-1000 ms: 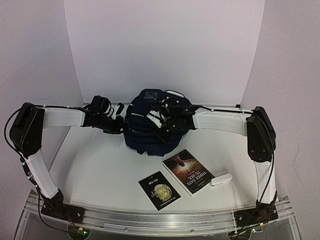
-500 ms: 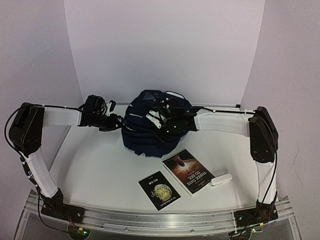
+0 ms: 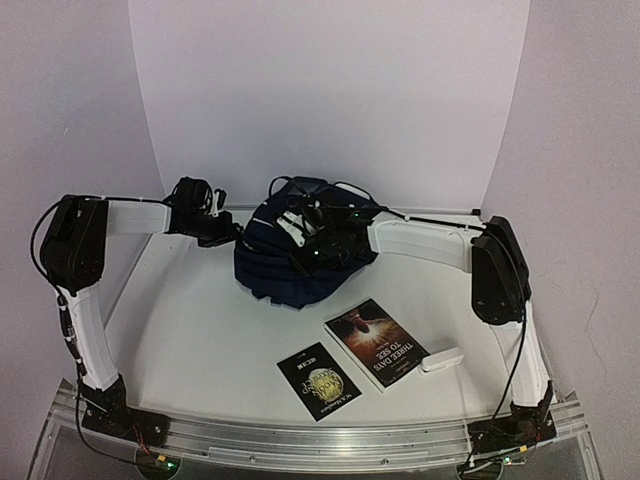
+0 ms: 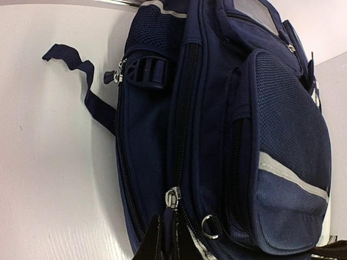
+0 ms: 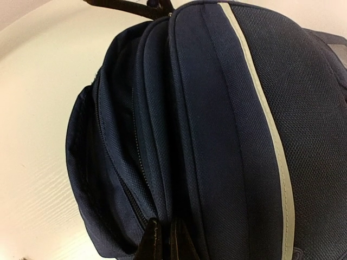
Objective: Pack the student bag
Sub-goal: Unzip the student bag at the center of the board, then pick up the book from the center of the board.
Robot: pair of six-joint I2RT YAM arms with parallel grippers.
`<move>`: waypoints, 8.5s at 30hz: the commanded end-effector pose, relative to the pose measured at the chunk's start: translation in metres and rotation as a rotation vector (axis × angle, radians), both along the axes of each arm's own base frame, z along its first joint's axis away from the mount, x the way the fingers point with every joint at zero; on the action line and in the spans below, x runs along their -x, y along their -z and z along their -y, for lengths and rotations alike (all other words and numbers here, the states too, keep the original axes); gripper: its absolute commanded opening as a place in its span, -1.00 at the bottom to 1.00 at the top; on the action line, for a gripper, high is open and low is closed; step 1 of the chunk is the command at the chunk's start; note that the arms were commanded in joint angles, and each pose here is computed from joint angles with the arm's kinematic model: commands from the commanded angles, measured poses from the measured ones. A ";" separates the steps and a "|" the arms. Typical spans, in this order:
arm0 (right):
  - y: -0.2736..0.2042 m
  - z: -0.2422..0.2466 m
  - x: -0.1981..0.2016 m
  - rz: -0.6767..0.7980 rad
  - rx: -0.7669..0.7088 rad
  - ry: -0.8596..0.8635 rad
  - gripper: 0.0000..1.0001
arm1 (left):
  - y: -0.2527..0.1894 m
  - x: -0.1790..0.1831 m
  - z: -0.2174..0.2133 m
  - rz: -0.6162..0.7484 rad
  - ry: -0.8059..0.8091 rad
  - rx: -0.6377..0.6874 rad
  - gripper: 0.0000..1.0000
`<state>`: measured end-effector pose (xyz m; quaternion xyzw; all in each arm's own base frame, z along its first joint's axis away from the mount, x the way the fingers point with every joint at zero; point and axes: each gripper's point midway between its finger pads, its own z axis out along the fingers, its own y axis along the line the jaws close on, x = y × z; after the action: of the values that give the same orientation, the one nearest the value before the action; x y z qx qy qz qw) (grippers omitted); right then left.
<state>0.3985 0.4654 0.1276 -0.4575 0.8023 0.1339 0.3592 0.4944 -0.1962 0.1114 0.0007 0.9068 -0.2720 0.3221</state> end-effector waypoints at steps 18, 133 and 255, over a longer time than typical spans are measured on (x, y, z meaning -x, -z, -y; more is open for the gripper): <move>-0.008 0.068 0.005 0.002 0.107 0.044 -1.00 | -0.039 -0.025 -0.007 0.247 0.281 0.235 -1.00; 0.109 0.234 0.124 -0.895 0.030 0.243 0.25 | 0.039 0.225 0.283 -0.151 0.141 0.428 -0.98; -0.240 0.148 0.109 -0.706 -0.845 -0.154 -1.00 | -0.227 0.249 0.156 0.541 0.426 1.019 -0.55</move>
<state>0.3029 0.3134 0.3467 -0.2190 0.7435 0.6036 0.1868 0.2540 -0.3648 0.3061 0.0824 0.5679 -0.7107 0.4069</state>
